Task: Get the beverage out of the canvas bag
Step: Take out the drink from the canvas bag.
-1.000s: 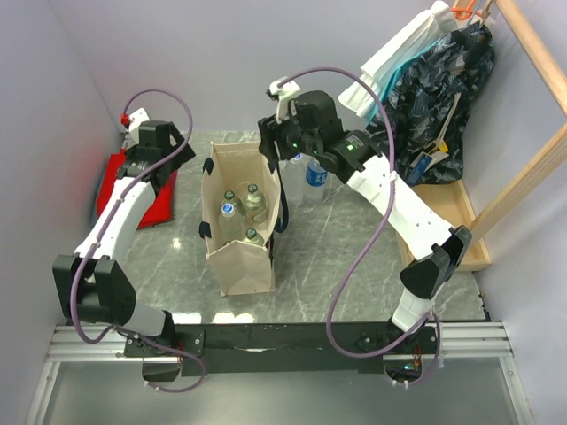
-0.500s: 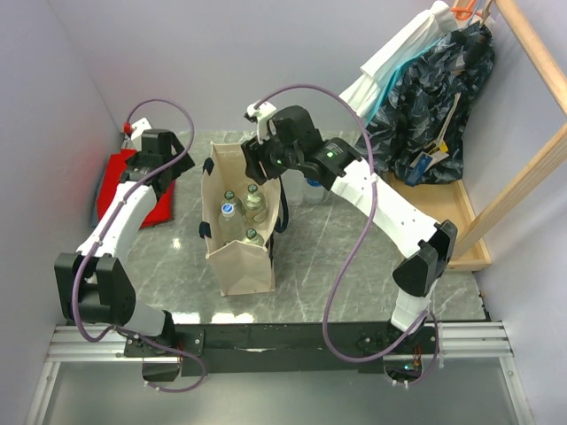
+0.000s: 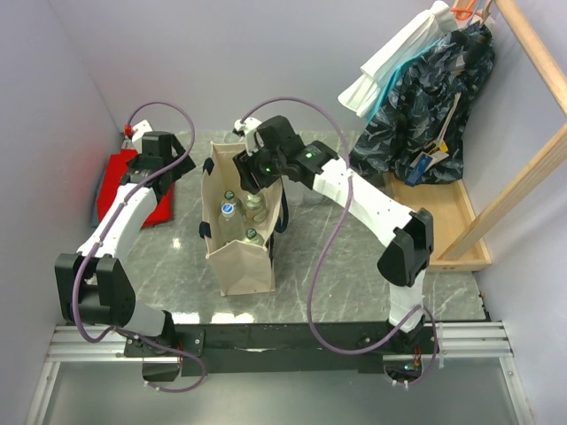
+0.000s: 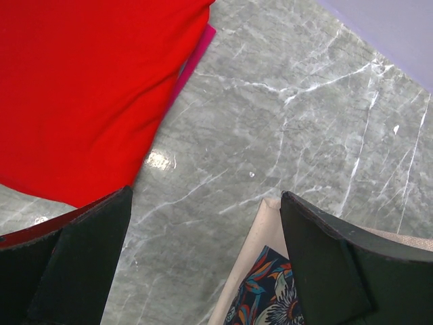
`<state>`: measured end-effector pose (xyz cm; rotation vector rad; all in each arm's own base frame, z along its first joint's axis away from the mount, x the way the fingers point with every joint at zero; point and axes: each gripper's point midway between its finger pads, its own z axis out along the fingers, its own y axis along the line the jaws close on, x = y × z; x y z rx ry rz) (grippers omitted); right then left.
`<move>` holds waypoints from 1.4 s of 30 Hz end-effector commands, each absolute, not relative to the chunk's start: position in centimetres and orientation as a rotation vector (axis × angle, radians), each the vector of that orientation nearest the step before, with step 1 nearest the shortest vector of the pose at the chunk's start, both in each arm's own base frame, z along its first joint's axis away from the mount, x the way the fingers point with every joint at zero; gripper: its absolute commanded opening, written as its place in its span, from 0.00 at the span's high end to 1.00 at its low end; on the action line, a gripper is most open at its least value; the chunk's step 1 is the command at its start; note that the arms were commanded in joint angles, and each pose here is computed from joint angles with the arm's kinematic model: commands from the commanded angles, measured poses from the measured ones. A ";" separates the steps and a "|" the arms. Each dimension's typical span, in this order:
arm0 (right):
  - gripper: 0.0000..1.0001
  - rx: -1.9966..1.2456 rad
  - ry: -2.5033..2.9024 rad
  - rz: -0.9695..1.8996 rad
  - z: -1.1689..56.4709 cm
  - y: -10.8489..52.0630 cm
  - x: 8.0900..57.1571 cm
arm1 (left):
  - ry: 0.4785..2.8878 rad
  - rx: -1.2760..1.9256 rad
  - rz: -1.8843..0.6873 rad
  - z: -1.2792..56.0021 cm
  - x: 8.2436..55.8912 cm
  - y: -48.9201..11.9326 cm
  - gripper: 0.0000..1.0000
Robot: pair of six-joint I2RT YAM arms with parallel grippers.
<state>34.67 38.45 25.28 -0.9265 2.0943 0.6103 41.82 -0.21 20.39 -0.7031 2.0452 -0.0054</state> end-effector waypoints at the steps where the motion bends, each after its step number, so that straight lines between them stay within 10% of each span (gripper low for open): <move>1: 0.40 -0.927 2.047 0.617 26.1 39.5 35.4 | 1.982 -0.690 -0.032 22.5 42.0 -0.1 0.04; 42: 0.39 -0.752 2.261 0.395 19.6 37.7 39.1 | 1.941 -0.688 -0.001 23.5 40.6 0.7 0.04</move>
